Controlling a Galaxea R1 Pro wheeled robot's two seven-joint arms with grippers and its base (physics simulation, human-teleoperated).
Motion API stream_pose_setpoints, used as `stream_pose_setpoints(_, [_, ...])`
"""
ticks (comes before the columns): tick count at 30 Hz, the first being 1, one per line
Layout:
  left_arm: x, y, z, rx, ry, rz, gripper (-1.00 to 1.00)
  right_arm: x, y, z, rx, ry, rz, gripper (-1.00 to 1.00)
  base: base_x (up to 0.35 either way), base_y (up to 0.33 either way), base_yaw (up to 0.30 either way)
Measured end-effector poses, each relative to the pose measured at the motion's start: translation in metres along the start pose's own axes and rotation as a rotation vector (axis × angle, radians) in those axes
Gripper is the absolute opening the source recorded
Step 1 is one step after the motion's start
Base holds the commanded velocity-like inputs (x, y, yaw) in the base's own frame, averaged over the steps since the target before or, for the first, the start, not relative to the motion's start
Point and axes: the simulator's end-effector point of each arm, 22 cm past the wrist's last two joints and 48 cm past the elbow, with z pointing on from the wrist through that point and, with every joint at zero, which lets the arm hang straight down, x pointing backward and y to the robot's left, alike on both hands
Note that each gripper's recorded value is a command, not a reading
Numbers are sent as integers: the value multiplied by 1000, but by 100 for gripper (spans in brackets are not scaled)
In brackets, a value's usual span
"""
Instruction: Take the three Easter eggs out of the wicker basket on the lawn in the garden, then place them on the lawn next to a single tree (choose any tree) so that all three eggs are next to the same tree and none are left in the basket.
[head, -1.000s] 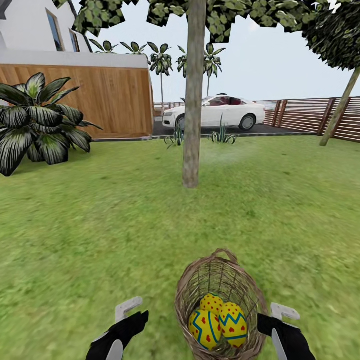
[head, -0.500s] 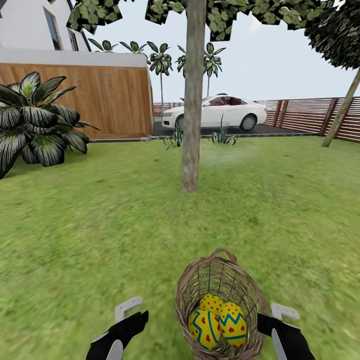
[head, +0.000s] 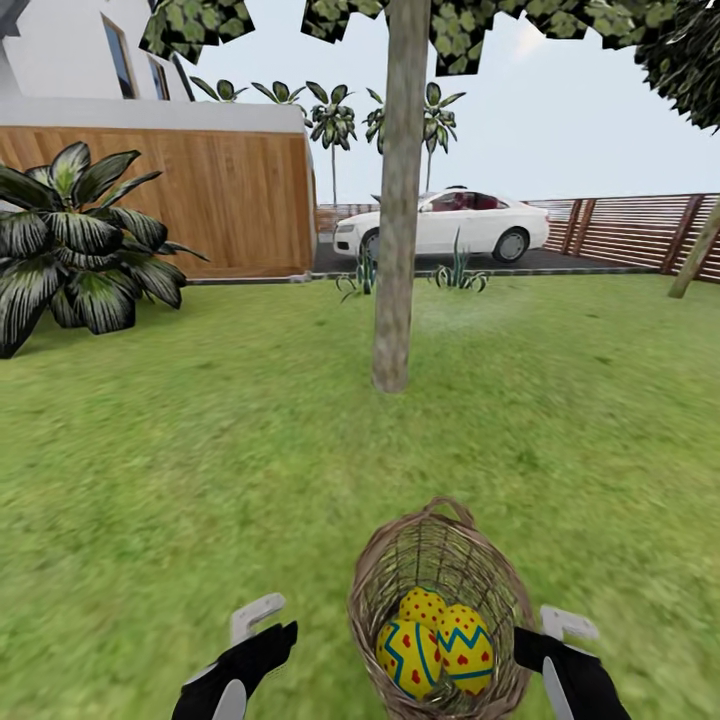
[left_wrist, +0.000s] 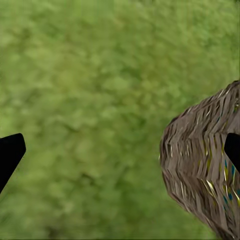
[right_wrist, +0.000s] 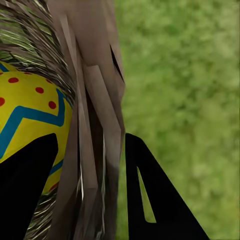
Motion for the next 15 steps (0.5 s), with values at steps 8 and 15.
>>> stream_pose_setpoints(8, [1, 0, 0, 0, 2, 0, 100, 0, 0, 0, 2, -1, -2, -100, 331, -110, 2])
stream_pose_setpoints(15, [3, 1, 1, -2, 7, 1, 100, -1, -1, 0, 2, -1, -2, -100, 331, -114, 0])
